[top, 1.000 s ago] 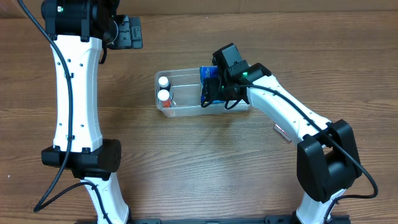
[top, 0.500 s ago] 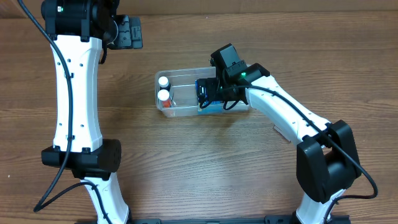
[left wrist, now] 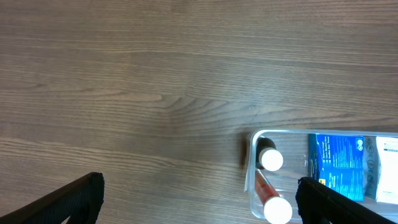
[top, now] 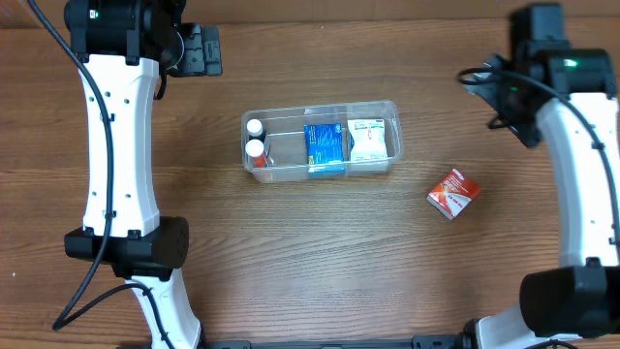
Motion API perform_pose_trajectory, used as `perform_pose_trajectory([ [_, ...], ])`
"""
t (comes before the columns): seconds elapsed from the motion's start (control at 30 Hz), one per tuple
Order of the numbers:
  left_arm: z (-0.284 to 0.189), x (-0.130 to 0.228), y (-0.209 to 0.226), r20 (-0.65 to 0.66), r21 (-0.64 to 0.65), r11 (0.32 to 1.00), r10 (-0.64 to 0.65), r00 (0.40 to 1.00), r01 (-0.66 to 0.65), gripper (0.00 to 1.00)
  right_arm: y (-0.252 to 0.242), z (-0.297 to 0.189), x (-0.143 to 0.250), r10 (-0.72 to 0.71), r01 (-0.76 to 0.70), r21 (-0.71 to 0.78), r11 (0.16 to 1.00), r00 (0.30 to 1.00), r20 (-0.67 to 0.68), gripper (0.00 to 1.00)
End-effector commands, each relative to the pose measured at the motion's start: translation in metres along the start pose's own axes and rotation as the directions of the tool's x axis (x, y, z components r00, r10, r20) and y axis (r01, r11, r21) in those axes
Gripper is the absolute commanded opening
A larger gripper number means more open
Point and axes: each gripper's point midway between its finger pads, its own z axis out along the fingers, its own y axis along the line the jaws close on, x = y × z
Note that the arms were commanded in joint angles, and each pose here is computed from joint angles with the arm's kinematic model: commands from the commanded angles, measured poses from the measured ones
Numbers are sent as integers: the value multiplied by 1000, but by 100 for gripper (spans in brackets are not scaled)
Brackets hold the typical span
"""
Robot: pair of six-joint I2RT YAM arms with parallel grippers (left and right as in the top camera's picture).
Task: Pack container
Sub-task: 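Move the right gripper to the red-and-white box and grasp it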
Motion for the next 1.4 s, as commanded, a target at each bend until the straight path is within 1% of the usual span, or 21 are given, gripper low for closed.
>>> perform_pose_trajectory([
  [0.0, -3, -4, -1, 19, 6, 1000, 13, 1000, -13, 100, -31, 41, 25, 101, -91, 73, 993, 983, -153, 100],
  [0.13, -3, -4, -1, 19, 6, 1000, 12, 1000, -13, 100, -54, 82, 59, 89, -56, 146, 988, 970, -226, 100],
  [0.27, -3, -4, -1, 19, 6, 1000, 5, 1000, -5, 100, -59, 108, 92, 77, -36, 140, 990, 951, -298, 100],
  [0.43, -3, -4, -1, 19, 6, 1000, -2, 1000, 2, 100, -57, 131, 115, 15, 23, 109, 994, 941, -339, 100],
  [0.6, -3, -4, -1, 19, 6, 1000, -2, 1000, 2, 100, -53, 148, 134, -34, 90, 135, 987, 927, -374, 100],
  [0.8, -3, -4, -1, 19, 5, 1000, -2, 1000, 1, 100, -53, 165, 137, -34, 100, 155, 983, 925, -380, 100],
  [1.03, -3, -4, -1, 19, 5, 1000, -2, 1000, 1, 100, -51, 168, 135, -36, 97, 147, 984, 928, -371, 100],
  [1.3, -3, -4, -1, 19, 5, 1000, -2, 1000, 1, 100, -54, 186, 145, -28, 107, 172, 979, 913, -408, 100],
  [1.37, -3, -4, -1, 19, 5, 1000, -2, 1000, 1, 100, -52, 187, 144, -29, 104, 164, 981, 914, -404, 96],
])
